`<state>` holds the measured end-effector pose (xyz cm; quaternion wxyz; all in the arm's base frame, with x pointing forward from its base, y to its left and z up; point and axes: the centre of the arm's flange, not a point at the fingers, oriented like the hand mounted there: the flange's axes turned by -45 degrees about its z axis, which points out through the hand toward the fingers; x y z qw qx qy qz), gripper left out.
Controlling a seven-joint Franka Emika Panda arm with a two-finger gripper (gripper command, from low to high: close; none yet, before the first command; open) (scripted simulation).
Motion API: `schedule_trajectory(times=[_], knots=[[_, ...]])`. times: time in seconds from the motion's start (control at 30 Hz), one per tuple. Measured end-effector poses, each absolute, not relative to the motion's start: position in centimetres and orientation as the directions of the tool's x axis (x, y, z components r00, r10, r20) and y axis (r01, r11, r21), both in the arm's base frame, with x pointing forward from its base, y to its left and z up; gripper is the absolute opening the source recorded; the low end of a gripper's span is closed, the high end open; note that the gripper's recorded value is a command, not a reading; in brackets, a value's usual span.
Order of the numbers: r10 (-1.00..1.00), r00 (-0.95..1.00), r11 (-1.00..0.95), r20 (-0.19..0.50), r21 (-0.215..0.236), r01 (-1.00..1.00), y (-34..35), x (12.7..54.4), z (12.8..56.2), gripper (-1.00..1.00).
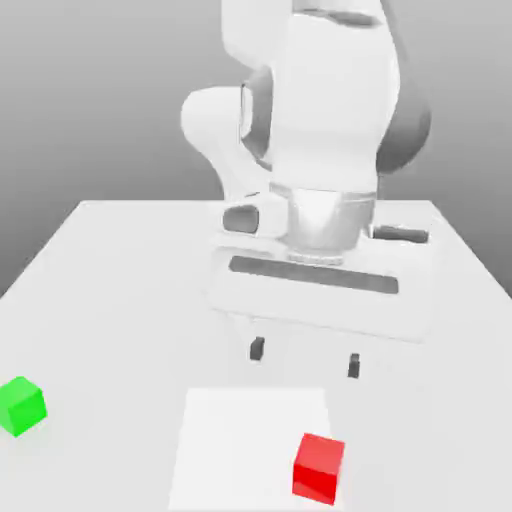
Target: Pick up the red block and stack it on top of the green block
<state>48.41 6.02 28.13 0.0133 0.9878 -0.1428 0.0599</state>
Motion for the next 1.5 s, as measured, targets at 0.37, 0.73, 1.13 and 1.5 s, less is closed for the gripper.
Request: schedule_trajectory(times=[0.37, 0.73, 1.13, 1.5], knots=[[-0.329, 0.944, -0.944, 0.001, -0.001, -0.329, 7.3, 46.5, 15.1, -1.0], [-0.392, 0.92, -0.92, 0.001, 0.003, -0.392, 4.6, 46.9, 20.8, -1.0], [-0.927, 0.374, -0.374, 0.003, 0.005, -0.927, -25.4, 39.3, 23.5, -1.0], [-0.986, 0.164, -0.164, 0.0, -0.001, -0.986, -32.9, 34.8, 18.1, 1.0]])
